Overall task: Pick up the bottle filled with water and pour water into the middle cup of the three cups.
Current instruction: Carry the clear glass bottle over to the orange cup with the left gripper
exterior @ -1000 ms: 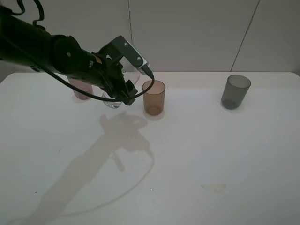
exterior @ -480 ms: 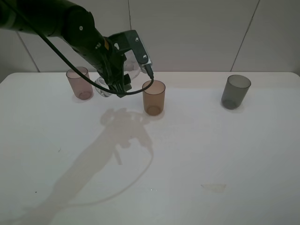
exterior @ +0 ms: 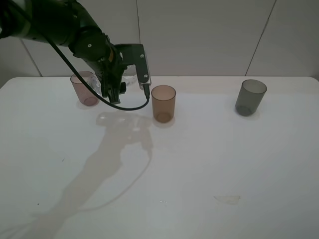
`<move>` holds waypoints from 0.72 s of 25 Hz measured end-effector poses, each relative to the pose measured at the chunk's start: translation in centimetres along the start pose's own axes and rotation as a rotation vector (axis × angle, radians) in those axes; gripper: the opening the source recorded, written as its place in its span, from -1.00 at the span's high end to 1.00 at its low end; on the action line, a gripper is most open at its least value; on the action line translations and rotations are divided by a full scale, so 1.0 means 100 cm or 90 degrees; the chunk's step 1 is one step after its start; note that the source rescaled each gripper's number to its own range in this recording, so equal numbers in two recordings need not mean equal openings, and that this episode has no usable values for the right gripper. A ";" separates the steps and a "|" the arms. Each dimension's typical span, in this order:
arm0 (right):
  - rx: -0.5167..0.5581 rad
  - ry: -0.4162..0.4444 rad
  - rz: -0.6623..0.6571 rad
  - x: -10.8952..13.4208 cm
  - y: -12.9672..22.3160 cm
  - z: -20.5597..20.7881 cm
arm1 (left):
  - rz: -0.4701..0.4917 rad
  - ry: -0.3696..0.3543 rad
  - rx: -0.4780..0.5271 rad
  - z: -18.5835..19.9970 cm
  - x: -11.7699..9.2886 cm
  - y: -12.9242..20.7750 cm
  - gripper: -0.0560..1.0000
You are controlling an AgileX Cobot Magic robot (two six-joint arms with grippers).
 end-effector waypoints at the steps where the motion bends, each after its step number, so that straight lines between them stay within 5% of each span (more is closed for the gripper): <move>1: 0.000 0.000 0.000 0.000 0.000 0.000 | -0.009 -0.002 0.002 -0.002 -0.001 0.000 0.87; 11: 0.000 0.000 0.000 0.000 0.000 0.000 | -0.120 -0.027 0.000 -0.015 -0.007 -0.017 0.87; 18: 0.000 0.000 0.000 0.000 0.000 0.000 | -0.142 -0.037 0.007 -0.025 -0.005 -0.022 0.87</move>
Point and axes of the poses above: a point on each arm's last joint axis where the gripper is mounted, z pointing back along that axis away from the gripper, x along the wrist's bending axis when the last joint is at zero, y = z × x, the point moved 9 cm from there along -z, pointing out along that axis toward the gripper, and after that the axes turned 9 degrees about z, right-handed, at the moved point
